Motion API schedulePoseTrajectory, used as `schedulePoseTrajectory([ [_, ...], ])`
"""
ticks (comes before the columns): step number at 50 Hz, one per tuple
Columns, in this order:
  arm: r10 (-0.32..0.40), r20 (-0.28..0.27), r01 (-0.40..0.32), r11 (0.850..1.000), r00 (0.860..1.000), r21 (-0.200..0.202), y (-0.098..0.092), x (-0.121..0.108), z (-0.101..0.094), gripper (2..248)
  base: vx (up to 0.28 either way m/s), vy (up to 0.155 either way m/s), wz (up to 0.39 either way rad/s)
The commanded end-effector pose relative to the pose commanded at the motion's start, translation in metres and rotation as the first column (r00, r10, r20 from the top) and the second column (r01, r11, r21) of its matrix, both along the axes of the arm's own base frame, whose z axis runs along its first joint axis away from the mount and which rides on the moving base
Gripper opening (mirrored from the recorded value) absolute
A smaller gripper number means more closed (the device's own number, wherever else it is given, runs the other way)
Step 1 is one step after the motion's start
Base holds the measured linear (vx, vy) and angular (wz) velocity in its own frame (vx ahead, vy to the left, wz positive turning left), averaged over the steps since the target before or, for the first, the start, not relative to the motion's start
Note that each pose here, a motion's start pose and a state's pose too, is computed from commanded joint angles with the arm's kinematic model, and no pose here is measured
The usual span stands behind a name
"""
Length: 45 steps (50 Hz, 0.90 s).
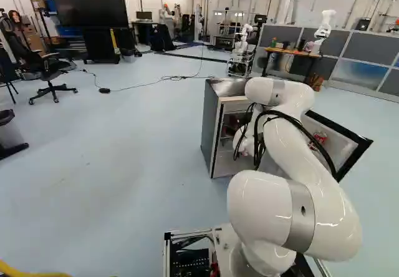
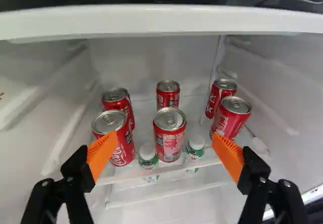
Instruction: Grab a drink from the fridge
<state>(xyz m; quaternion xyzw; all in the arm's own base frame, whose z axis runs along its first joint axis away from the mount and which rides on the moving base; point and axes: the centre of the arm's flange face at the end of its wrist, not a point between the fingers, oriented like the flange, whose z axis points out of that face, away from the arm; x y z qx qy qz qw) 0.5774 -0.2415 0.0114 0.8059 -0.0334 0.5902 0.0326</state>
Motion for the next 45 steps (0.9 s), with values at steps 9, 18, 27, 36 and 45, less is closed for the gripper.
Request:
schedulePoseTrajectory([
  [9, -0.001, -0.001, 0.001, 1.0, 1.0, -0.003, -0.002, 0.003, -0.002, 247, 0.0, 0.0, 0.0],
  [18, -0.007, 0.002, 0.007, 1.0, 1.0, -0.004, -0.007, 0.004, -0.003, 247, 0.0, 0.0, 0.0],
  [27, -0.014, 0.006, 0.014, 1.0, 1.0, -0.006, -0.012, 0.005, -0.004, 247, 0.0, 0.0, 0.0],
  [36, -0.013, 0.013, 0.013, 1.0, 1.0, -0.01, -0.013, 0.009, -0.007, 247, 0.0, 0.0, 0.0],
  [45, -0.008, 0.024, 0.008, 1.0, 1.0, -0.015, -0.014, 0.018, -0.019, 247, 0.0, 0.0, 0.0],
])
